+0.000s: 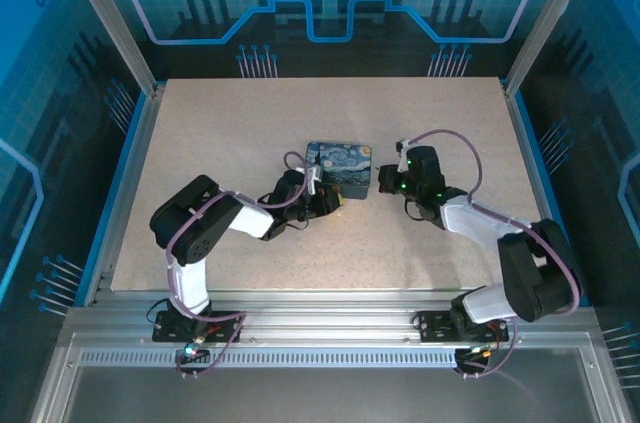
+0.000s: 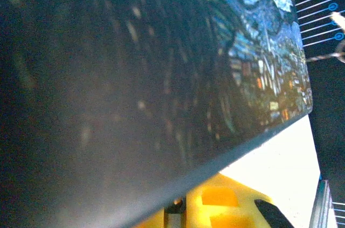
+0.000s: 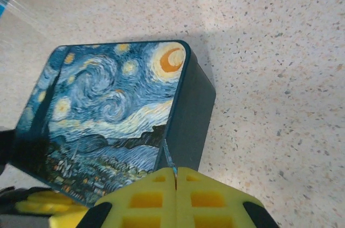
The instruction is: Unlock the padlock with the key
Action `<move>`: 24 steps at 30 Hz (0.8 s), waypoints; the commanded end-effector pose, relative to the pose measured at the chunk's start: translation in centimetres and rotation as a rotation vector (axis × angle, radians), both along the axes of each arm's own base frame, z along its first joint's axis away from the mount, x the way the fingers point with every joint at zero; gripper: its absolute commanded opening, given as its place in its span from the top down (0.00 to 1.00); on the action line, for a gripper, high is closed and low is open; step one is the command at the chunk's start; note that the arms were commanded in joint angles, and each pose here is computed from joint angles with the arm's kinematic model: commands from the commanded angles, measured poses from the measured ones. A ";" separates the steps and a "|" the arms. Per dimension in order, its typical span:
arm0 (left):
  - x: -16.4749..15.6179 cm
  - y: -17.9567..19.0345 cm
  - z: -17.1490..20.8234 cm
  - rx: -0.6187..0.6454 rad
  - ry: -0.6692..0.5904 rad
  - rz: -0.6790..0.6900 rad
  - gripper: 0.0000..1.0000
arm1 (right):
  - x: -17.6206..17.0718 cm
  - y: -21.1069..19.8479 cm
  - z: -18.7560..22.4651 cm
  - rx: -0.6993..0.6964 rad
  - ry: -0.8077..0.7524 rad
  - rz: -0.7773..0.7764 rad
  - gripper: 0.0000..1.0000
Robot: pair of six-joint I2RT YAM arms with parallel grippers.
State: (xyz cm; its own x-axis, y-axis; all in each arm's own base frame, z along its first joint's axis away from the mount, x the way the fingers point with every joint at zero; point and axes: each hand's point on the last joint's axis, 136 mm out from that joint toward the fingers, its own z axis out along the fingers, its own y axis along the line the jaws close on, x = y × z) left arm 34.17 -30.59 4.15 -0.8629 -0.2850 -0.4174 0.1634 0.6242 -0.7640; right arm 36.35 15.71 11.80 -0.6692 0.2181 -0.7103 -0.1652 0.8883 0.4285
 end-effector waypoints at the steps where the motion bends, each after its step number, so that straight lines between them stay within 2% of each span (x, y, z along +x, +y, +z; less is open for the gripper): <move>1: -0.8 -0.2 0.6 0.017 0.121 -0.013 1.00 | -1.8 -0.1 0.8 0.039 -0.013 0.054 1.00; 12: 0.4 -1.1 4.0 -0.049 0.168 0.042 1.00 | -7.1 -0.3 3.3 0.194 -0.073 0.133 1.00; 24: 1.6 -2.3 5.9 -0.107 0.170 0.076 1.00 | -9.5 0.2 5.6 0.397 -0.085 0.124 1.00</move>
